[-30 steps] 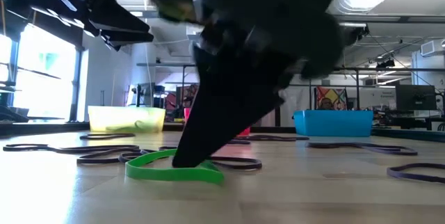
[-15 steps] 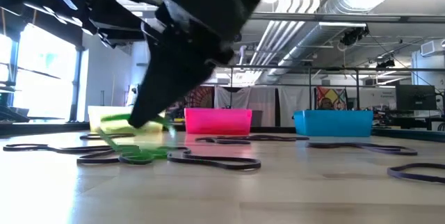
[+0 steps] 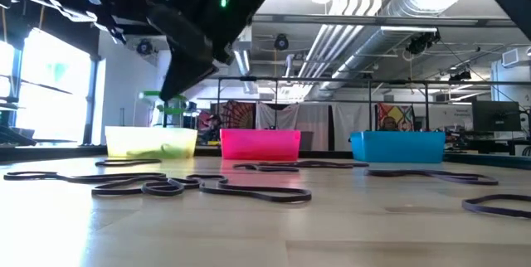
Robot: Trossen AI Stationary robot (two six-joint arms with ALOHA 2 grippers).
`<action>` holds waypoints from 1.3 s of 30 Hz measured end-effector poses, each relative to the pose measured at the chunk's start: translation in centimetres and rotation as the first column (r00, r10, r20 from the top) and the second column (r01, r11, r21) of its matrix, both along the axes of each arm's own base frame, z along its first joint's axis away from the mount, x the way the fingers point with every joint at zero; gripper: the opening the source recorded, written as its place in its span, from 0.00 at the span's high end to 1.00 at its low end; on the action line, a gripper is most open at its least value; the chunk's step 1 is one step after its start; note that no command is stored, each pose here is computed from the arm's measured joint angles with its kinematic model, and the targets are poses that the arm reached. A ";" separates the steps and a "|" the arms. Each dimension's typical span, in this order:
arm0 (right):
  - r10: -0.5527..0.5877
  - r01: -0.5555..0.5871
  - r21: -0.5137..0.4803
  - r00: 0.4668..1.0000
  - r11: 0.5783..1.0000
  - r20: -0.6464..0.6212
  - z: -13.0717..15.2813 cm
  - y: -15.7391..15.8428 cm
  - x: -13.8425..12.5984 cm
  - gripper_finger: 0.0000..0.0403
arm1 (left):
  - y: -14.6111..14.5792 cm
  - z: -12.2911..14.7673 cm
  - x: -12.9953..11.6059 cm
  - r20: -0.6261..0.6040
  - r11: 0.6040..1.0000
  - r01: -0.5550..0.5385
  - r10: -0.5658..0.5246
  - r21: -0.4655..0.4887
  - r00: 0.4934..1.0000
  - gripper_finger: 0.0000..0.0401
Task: Sort rubber bands into baskets
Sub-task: Put the green rubber band into the yellow bin
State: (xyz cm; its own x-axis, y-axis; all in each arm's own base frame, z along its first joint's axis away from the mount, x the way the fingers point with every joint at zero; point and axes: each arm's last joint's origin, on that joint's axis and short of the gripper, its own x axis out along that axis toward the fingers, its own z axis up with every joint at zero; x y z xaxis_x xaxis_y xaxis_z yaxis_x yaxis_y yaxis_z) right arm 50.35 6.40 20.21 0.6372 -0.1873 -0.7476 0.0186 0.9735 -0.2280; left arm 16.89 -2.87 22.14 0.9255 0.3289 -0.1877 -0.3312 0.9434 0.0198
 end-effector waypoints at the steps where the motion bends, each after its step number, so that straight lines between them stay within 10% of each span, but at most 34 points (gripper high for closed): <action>1: -0.013 0.013 -0.005 1.000 1.000 0.007 0.1 -1.2 0.2 1.00 | 0.2 0.3 -0.3 0.010 1.000 -0.017 0.017 0.013 1.000 0.69; 18: -0.173 0.145 0.098 0.893 0.985 0.415 2.4 -17.6 2.2 1.00 | 4.4 1.5 -8.5 0.066 0.967 -0.242 0.247 -0.076 0.967 0.97; 39: -0.336 0.339 0.107 0.743 0.935 0.579 -2.8 -26.1 6.4 1.00 | 4.4 1.8 -9.3 0.107 0.977 -0.207 0.212 -0.061 0.971 0.98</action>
